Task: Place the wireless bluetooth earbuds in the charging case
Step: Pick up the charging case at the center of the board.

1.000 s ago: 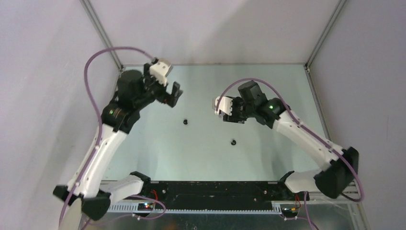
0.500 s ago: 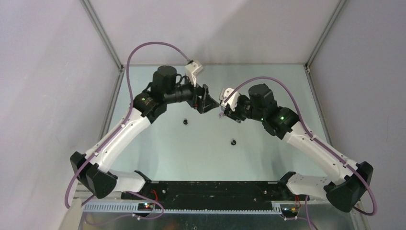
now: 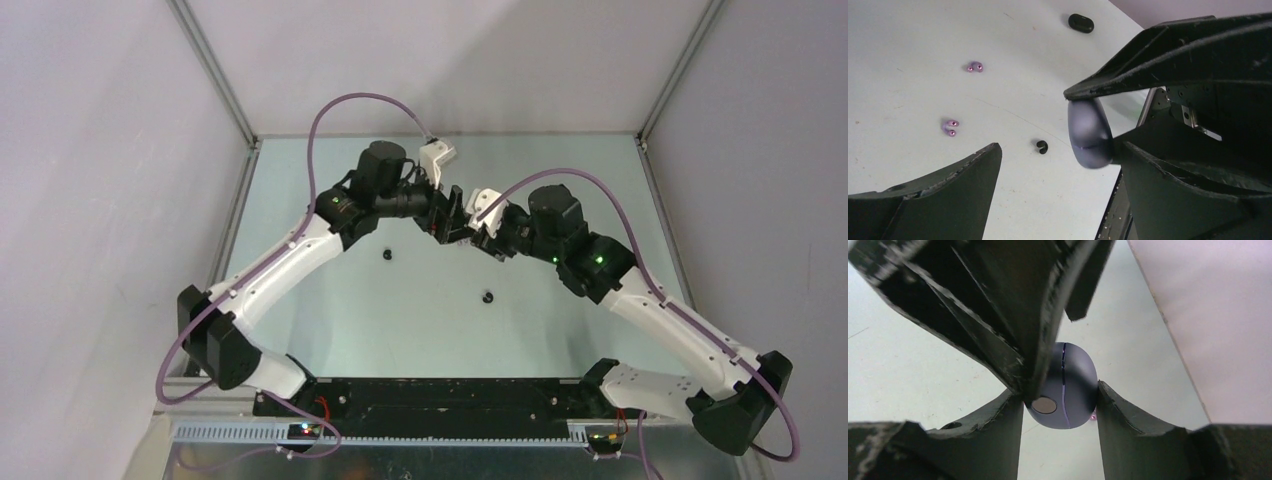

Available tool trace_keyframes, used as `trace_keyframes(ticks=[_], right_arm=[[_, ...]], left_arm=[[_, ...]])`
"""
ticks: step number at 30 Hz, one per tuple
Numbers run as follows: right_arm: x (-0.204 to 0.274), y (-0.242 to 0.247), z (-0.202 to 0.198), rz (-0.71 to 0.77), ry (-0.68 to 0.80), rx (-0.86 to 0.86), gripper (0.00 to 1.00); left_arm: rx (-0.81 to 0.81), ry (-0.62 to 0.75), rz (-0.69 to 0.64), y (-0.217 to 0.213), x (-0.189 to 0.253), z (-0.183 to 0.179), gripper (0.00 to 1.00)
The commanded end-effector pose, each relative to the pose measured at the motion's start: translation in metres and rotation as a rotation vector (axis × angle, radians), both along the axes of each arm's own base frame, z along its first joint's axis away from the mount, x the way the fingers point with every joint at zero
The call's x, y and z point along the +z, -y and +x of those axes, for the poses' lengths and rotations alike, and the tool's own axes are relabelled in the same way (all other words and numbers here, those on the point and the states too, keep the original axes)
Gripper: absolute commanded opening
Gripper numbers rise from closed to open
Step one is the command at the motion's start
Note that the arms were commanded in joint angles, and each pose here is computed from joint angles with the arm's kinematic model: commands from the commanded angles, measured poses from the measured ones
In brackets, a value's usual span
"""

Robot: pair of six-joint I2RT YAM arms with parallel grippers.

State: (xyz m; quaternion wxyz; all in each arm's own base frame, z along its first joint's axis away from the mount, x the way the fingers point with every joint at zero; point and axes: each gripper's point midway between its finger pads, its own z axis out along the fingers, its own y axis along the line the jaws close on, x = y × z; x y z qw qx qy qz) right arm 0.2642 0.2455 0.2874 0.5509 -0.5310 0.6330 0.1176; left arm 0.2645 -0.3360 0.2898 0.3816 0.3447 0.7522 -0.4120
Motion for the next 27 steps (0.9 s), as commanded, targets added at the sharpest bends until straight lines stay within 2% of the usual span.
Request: trace_keyframes(ticks=[1, 7, 9, 13, 18, 20, 21, 22, 23, 24, 25, 27], right_arm=[[0.028, -0.011, -0.005, 0.078, 0.061, 0.033, 0.09], [0.025, -0.016, -0.005, 0.069, 0.064, 0.035, 0.09], [0.022, -0.018, -0.002, 0.061, 0.075, 0.022, 0.09], [0.019, -0.02, 0.003, 0.057, 0.099, -0.006, 0.09], [0.019, -0.02, 0.009, 0.049, 0.13, -0.039, 0.14], [0.019, -0.019, 0.009, 0.047, 0.132, -0.04, 0.28], [0.019, -0.019, 0.007, 0.044, 0.131, -0.036, 0.42], [0.019, -0.019, 0.005, 0.045, 0.127, -0.026, 0.5], [0.02, -0.017, 0.003, 0.047, 0.121, -0.021, 0.64], [0.02, -0.019, -0.002, 0.055, 0.108, 0.008, 0.7], [0.02, -0.014, -0.004, 0.059, 0.086, 0.014, 0.8], [0.022, -0.01, -0.015, 0.08, 0.025, 0.077, 0.91]], left_arm=[[-0.033, 0.013, -0.016, 0.013, 0.015, -0.007, 0.92], [-0.079, 0.001, -0.019, 0.02, 0.014, -0.013, 0.74], [-0.106, -0.002, -0.026, 0.022, 0.016, -0.018, 0.62], [-0.144, -0.001, -0.031, 0.025, 0.017, -0.027, 0.45], [-0.154, 0.004, -0.024, 0.024, 0.017, -0.029, 0.31], [-0.152, 0.012, -0.018, 0.023, 0.017, -0.029, 0.25], [-0.149, 0.014, -0.013, 0.022, 0.017, -0.029, 0.23], [-0.15, 0.027, -0.009, 0.021, 0.018, -0.029, 0.23], [-0.145, 0.031, 0.001, 0.019, 0.017, -0.029, 0.23], [-0.148, 0.053, 0.005, 0.016, 0.019, -0.029, 0.22], [-0.146, 0.06, 0.014, 0.014, 0.02, -0.029, 0.22], [-0.161, 0.095, 0.027, 0.008, 0.024, -0.033, 0.22]])
